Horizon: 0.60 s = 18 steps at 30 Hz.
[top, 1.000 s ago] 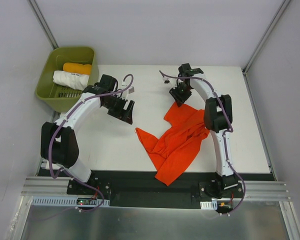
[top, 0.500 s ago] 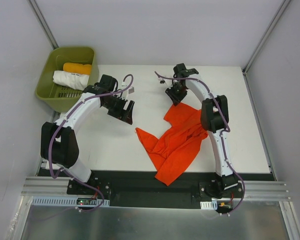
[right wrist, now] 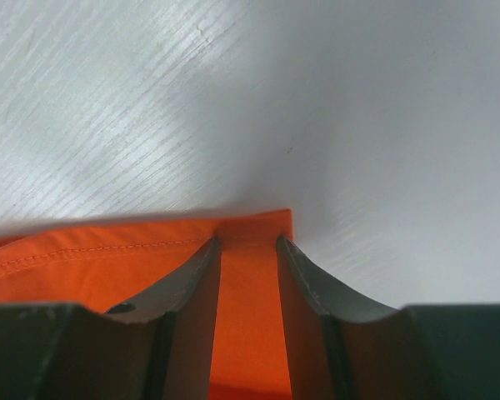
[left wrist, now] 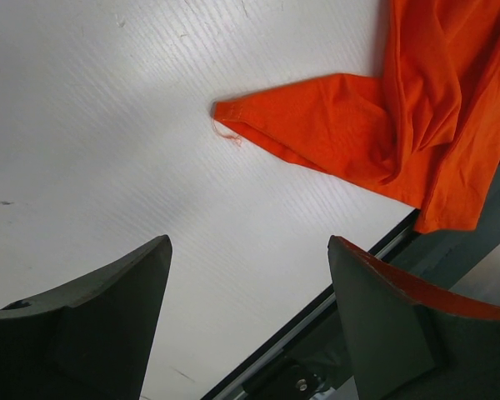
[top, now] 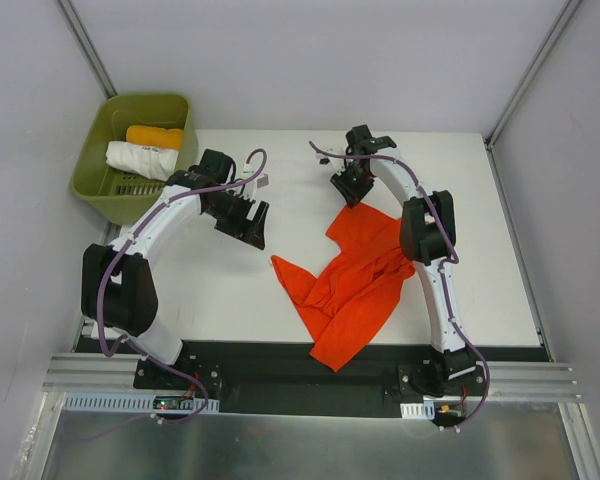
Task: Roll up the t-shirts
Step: Flatten out the T-shirt at the center of the board.
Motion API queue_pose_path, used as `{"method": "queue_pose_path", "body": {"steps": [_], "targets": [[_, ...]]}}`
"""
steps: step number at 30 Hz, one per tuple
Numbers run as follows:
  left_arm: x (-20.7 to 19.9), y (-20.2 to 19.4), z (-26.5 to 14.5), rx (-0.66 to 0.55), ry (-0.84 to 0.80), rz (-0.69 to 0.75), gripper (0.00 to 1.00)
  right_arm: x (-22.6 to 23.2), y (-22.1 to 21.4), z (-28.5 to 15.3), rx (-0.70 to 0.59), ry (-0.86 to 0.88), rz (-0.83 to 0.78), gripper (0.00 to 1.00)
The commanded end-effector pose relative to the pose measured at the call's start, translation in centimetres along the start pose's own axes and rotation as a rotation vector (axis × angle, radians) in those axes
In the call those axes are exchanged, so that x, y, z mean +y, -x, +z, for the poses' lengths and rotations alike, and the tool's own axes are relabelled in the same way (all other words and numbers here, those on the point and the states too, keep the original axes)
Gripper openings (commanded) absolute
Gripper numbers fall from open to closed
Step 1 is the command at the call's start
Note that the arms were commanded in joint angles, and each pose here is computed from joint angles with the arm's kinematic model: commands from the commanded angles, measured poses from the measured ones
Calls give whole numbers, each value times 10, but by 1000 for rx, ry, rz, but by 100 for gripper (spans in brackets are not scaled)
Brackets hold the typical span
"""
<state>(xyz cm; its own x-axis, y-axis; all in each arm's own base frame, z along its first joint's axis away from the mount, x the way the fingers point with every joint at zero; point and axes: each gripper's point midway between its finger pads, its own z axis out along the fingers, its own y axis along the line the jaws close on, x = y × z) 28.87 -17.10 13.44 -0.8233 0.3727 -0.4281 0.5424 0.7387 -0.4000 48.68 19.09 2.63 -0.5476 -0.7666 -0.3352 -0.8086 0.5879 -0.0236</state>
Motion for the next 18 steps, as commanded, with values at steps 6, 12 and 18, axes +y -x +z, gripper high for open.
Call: {"method": "queue_pose_path", "body": {"steps": [6, 12, 18], "targets": [[-6, 1, -10, -13, -10, 27, 76, -18, 31, -23, -110, -98, -9, 35], [-5, 5, -6, -9, -20, 21, 76, -28, 27, -13, -78, -139, -30, 36], [-5, 8, -4, -4, -26, 16, 76, -13, 8, -2, -10, -64, -52, 35]]}}
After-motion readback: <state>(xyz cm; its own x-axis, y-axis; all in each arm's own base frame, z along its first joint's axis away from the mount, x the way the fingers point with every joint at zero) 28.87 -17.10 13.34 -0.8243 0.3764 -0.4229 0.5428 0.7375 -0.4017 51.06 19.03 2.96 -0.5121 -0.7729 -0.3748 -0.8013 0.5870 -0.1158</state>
